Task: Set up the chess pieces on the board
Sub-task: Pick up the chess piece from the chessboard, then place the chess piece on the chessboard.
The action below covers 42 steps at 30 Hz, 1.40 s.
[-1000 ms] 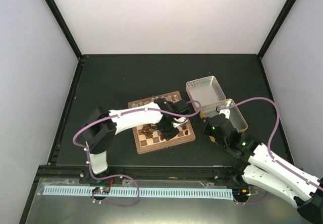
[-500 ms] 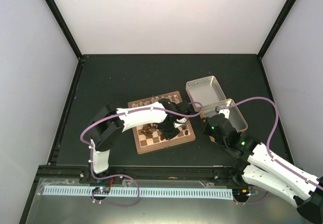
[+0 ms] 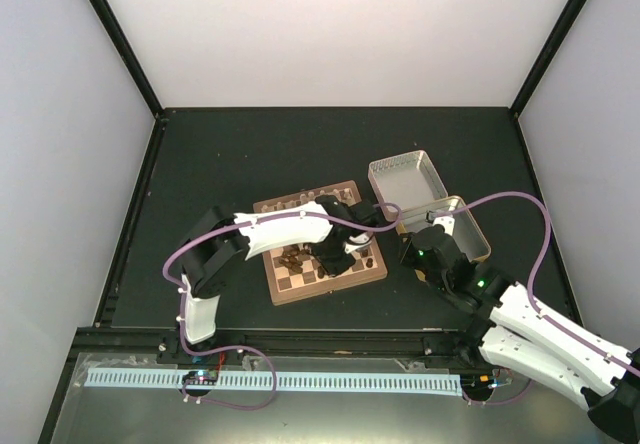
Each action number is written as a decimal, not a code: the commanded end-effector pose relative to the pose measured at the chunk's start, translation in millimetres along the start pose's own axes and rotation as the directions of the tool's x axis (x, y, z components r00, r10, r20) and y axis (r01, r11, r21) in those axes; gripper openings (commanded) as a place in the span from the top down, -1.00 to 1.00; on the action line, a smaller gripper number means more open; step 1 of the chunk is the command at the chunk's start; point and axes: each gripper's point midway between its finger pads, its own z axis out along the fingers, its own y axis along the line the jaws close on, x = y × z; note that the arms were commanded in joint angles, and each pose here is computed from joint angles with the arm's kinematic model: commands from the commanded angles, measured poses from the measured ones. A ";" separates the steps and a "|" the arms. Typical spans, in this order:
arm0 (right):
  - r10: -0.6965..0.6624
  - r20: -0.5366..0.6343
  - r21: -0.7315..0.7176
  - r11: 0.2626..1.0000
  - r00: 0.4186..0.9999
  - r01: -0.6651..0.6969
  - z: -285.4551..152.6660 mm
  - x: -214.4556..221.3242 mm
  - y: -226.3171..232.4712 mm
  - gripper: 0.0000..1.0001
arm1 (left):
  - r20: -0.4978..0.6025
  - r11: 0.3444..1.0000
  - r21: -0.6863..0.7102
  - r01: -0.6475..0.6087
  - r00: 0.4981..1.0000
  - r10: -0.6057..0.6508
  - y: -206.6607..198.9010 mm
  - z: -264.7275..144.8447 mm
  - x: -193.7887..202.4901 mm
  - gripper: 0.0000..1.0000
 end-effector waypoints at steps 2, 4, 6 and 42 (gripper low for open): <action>0.018 0.040 0.021 1.000 0.999 -0.019 0.1 -6.4 -5.1 0.37 | 0.010 1.000 -0.005 -0.006 1.000 0.006 4.6 -3.4 -7.6 0.66; 0.018 0.041 0.019 1.000 0.999 -0.018 -0.3 -6.9 -4.5 0.37 | 0.019 1.000 -0.005 -0.006 1.000 0.006 4.9 -5.6 -9.0 0.68; 0.020 0.042 0.016 1.000 0.999 -0.021 -0.6 -7.2 -4.0 0.38 | 0.029 1.000 -0.002 -0.005 1.000 0.005 4.3 -9.7 -10.4 0.68; -0.312 0.082 -0.658 0.696 0.947 0.287 -12.3 9.1 151.3 -0.18 | 0.660 0.799 0.529 0.287 0.452 -0.600 68.0 -209.3 -31.3 0.68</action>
